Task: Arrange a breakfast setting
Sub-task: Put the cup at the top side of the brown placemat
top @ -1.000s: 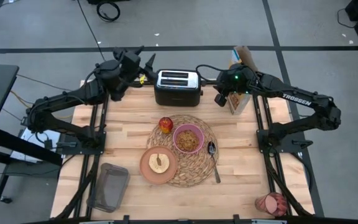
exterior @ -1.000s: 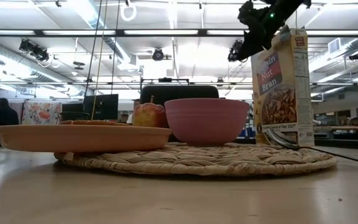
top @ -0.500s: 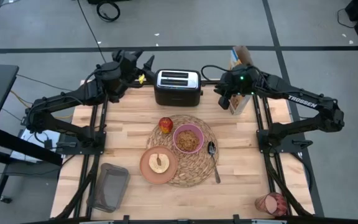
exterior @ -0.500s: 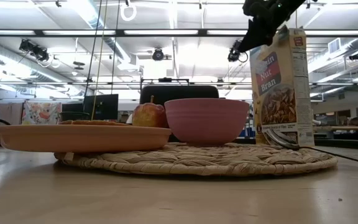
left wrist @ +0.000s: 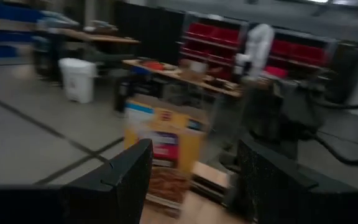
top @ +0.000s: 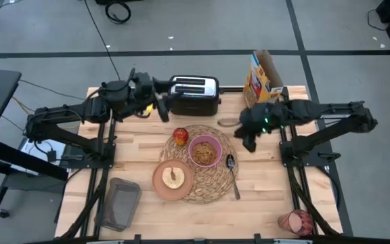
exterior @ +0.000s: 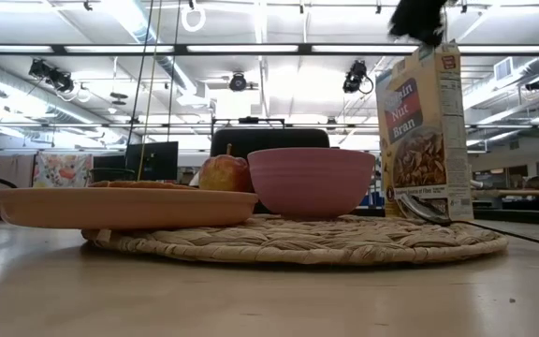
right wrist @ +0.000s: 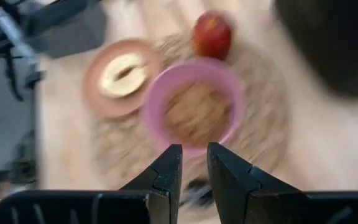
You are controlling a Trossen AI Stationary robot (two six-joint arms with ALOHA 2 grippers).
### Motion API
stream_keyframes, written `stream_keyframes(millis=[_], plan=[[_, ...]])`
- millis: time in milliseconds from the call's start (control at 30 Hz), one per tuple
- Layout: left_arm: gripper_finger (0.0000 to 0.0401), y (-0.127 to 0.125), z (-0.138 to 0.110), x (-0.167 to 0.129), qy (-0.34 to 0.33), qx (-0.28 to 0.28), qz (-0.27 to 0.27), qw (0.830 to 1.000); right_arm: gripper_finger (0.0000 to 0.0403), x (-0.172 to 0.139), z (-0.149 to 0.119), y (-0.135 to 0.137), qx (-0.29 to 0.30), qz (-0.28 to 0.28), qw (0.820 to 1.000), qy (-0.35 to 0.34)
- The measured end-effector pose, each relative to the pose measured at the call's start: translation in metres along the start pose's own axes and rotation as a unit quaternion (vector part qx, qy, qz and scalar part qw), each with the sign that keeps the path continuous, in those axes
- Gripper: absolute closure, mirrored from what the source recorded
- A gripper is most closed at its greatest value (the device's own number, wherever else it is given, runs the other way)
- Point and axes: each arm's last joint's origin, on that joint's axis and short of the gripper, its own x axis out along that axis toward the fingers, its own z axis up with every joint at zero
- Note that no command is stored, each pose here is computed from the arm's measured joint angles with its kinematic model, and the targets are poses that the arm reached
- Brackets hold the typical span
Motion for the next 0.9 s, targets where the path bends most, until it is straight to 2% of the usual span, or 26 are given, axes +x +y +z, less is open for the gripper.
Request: stream_keyframes(millis=[167,300,400,500,700,800,900], plan=[[0.0159,-0.017,-0.004,-0.007,0.010,0.019,-0.042,0.999,0.0318,-0.024,-0.016,0.041,0.066,0.003,0.995,0.075],[0.0159,-0.026,-0.007,-0.011,0.017,0.014,-0.061,0.998,0.0316,-0.038,-0.026,0.065,0.119,-0.005,0.983,0.137],[0.0159,-0.032,-0.008,-0.015,0.023,0.011,-0.074,0.997,0.0308,-0.038,-0.036,0.085,0.127,0.011,0.975,0.181],[0.0159,-0.038,-0.010,-0.018,0.027,0.009,-0.087,0.996,0.0294,-0.039,-0.052,0.107,0.108,0.044,0.966,0.233],[0.0159,-0.047,-0.012,-0.024,0.032,0.009,-0.107,0.994,0.0253,-0.047,-0.095,0.152,0.113,0.081,0.933,0.332],[0.0159,-0.049,-0.013,-0.025,0.033,0.009,-0.111,0.993,0.0233,-0.051,-0.116,0.172,0.150,0.084,0.912,0.372],[0.0159,-0.050,-0.013,-0.024,0.034,0.010,-0.111,0.993,0.0218,-0.052,-0.132,0.186,0.215,0.063,0.883,0.412]])
